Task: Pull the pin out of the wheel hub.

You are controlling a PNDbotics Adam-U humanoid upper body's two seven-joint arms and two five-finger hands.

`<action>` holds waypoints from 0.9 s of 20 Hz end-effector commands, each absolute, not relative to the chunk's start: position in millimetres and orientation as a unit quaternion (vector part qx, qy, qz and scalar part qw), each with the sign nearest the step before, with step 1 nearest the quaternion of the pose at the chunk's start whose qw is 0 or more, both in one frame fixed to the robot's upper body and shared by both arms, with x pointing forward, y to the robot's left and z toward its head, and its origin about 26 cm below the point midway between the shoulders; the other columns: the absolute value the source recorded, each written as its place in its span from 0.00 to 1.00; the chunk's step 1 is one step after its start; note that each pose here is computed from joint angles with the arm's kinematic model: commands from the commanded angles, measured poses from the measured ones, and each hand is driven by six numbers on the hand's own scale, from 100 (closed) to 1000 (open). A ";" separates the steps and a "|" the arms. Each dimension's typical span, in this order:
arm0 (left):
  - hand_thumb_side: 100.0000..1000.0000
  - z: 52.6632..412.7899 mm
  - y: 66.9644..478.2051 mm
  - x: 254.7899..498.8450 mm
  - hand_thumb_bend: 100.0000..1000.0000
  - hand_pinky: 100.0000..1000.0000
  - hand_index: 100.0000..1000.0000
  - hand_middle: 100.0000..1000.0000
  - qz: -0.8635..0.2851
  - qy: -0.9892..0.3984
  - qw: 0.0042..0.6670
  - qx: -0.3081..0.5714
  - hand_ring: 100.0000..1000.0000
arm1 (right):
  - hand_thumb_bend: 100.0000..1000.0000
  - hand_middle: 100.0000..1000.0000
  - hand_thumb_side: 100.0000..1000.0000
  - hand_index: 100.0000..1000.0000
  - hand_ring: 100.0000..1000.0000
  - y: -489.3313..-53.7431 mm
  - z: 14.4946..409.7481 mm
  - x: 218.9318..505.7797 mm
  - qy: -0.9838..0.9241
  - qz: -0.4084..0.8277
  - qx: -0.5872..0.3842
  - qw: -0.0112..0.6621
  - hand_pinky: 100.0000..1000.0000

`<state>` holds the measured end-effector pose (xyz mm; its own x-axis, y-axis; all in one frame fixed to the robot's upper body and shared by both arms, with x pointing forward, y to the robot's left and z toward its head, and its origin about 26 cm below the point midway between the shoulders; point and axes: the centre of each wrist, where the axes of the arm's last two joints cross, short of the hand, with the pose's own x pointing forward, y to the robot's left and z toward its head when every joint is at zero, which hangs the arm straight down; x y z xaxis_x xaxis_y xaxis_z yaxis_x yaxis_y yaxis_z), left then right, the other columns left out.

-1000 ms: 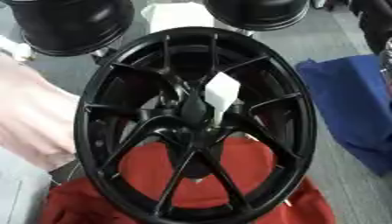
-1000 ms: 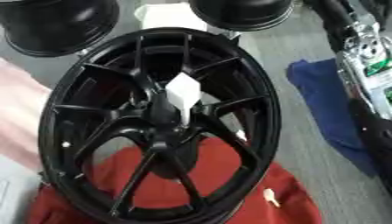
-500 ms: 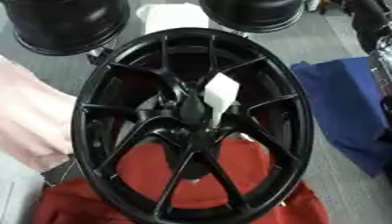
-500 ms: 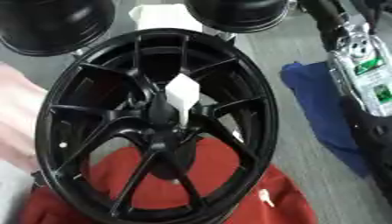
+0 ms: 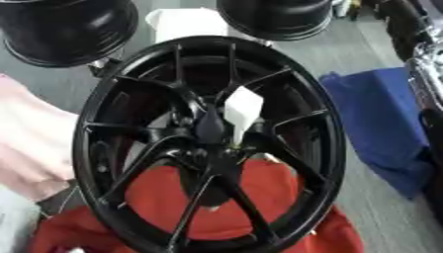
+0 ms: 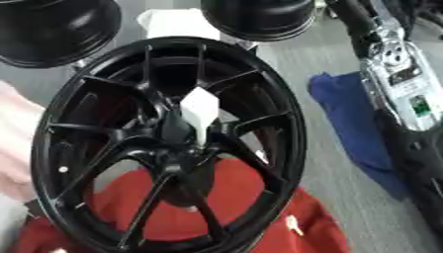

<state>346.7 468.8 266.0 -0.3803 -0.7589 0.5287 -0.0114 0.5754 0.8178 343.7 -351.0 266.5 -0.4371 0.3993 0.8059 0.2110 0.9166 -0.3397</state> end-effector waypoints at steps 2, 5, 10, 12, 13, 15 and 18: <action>0.58 285.2 458.7 339.0 0.58 0.66 0.65 0.57 -0.309 -0.791 0.448 0.279 0.63 | 0.00 0.65 0.61 0.64 0.81 -351.9 282.6 339.5 -0.852 0.100 -0.188 0.479 0.95; 0.56 274.0 438.2 345.2 0.57 0.65 0.63 0.56 -0.196 -0.840 0.443 0.245 0.62 | 0.00 0.65 0.61 0.64 0.81 -352.0 281.4 339.4 -0.851 0.097 -0.188 0.480 0.95; 0.53 243.6 391.4 340.0 0.57 0.65 0.63 0.56 -0.037 -0.882 0.419 0.214 0.62 | 0.00 0.65 0.60 0.64 0.81 -349.1 282.1 340.2 -0.856 0.090 -0.184 0.475 0.95; 0.53 232.4 374.8 329.3 0.58 0.65 0.64 0.57 0.011 -0.891 0.406 0.203 0.63 | 0.00 0.65 0.60 0.64 0.81 -348.8 283.4 339.7 -0.857 0.088 -0.184 0.472 0.95; 0.53 228.2 367.7 323.6 0.58 0.65 0.65 0.57 0.031 -0.894 0.400 0.199 0.63 | 0.00 0.65 0.60 0.64 0.81 -348.7 284.0 339.5 -0.858 0.087 -0.184 0.471 0.95; 0.53 222.3 356.3 313.0 0.59 0.65 0.65 0.58 0.067 -0.897 0.389 0.197 0.64 | 0.00 0.65 0.60 0.64 0.81 -347.7 284.8 339.3 -0.861 0.085 -0.181 0.468 0.95; 0.54 214.7 343.7 301.4 0.60 0.65 0.65 0.58 0.097 -0.897 0.383 0.198 0.64 | 0.00 0.65 0.60 0.65 0.81 -345.2 285.0 339.6 -0.864 0.084 -0.176 0.464 0.95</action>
<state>308.2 346.3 202.6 -0.5919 -0.2687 0.7599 -0.4107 0.9118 0.0025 344.4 -345.1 270.6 -0.4678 0.3738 0.8009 0.2132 0.9271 -0.3082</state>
